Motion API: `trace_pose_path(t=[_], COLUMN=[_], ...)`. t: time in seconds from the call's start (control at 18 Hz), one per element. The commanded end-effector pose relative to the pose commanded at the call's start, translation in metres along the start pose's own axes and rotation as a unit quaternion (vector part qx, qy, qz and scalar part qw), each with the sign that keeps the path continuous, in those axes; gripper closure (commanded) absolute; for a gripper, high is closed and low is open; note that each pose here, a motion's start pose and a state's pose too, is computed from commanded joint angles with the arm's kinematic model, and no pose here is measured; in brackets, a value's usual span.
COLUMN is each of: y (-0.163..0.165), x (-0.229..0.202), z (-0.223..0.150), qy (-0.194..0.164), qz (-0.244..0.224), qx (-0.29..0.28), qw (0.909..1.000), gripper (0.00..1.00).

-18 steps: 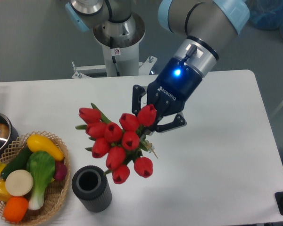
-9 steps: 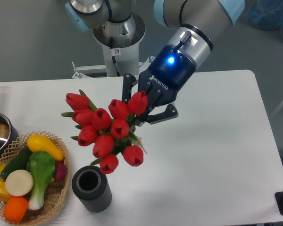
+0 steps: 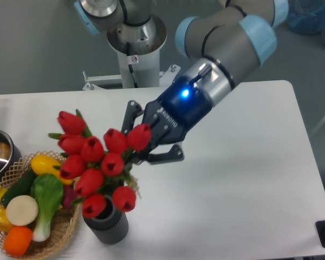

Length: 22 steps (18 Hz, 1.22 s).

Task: Insert the flowers into the vase
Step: 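Move the tulips over the dark grey vase, stems pointing down, then lower the tulip stems into the vase opening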

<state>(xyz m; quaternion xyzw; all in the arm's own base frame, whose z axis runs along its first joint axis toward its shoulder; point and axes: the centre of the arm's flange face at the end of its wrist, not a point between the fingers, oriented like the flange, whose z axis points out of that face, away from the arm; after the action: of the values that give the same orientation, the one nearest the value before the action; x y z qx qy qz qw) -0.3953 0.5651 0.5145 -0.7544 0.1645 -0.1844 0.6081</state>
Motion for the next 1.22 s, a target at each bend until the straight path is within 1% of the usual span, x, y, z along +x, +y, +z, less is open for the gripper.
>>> trace_pose_path(t=[0.17, 0.44, 0.61, 0.83, 1.22], y=[0.005, 0.012, 0.015, 0.03, 0.045], x=[-0.002, 0.001, 0.001, -0.006, -0.008], z=[0.019, 0.036, 0.038, 0.043, 0.05], qy=[0.014, 0.028, 0.029, 0.032, 0.037], qz=[0.003, -0.002, -0.004, -0.013, -0.023], qx=[0.002, -0.001, -0.001, -0.003, -0.006], qw=[0.9999, 0.9996, 0.9996, 0.9994, 0.999], gripper=[0.9, 0.9, 0.89, 0.88, 0.88])
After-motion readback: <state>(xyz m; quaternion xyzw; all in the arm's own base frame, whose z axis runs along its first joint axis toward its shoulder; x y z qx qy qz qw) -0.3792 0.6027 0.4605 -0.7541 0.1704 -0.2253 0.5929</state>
